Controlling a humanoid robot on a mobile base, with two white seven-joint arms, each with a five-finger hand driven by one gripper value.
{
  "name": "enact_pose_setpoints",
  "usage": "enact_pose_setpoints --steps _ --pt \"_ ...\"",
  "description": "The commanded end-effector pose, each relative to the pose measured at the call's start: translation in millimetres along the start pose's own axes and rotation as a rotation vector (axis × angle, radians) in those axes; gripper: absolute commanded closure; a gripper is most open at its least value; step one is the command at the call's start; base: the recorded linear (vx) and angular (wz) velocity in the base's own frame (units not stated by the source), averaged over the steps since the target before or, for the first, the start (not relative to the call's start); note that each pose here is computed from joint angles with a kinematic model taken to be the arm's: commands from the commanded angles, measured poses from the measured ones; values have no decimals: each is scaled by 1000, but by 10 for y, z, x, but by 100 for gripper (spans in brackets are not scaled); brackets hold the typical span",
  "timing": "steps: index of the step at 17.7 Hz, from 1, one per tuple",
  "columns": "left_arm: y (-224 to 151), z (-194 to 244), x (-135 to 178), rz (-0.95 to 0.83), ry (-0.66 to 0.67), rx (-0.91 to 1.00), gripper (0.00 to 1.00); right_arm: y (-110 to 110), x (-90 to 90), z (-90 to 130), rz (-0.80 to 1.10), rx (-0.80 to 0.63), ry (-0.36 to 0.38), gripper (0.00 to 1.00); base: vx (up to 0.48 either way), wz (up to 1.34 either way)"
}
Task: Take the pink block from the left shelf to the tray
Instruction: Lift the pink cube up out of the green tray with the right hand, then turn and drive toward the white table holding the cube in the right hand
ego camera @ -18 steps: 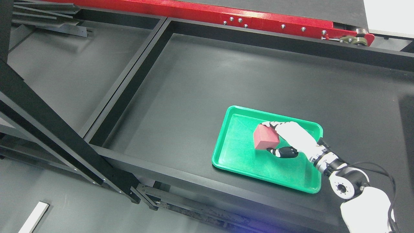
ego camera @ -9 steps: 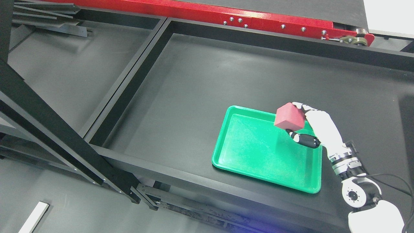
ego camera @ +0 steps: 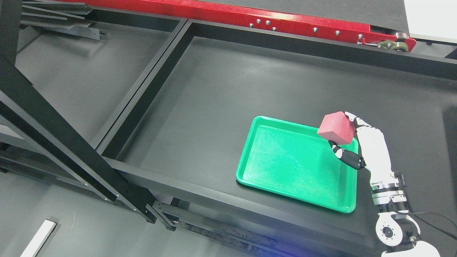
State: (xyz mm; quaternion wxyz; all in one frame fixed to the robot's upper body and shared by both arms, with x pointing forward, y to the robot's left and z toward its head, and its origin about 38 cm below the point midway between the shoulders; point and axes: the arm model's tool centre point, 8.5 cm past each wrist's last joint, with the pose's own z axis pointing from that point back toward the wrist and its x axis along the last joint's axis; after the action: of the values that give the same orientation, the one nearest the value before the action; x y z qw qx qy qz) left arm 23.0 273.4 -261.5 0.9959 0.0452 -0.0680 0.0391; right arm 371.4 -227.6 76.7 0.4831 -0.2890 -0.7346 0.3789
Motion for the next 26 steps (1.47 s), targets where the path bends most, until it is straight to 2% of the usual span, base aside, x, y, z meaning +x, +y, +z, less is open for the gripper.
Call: enact_pose_setpoints --steps 1,26 --pt "107 -6 78 -4 -12 17 0 -158 116 52 -3 -67 -11 98 -12 37" --pt "107 -6 78 -4 -12 17 0 -184 175 87 -10 -80 -25 98 -16 70"
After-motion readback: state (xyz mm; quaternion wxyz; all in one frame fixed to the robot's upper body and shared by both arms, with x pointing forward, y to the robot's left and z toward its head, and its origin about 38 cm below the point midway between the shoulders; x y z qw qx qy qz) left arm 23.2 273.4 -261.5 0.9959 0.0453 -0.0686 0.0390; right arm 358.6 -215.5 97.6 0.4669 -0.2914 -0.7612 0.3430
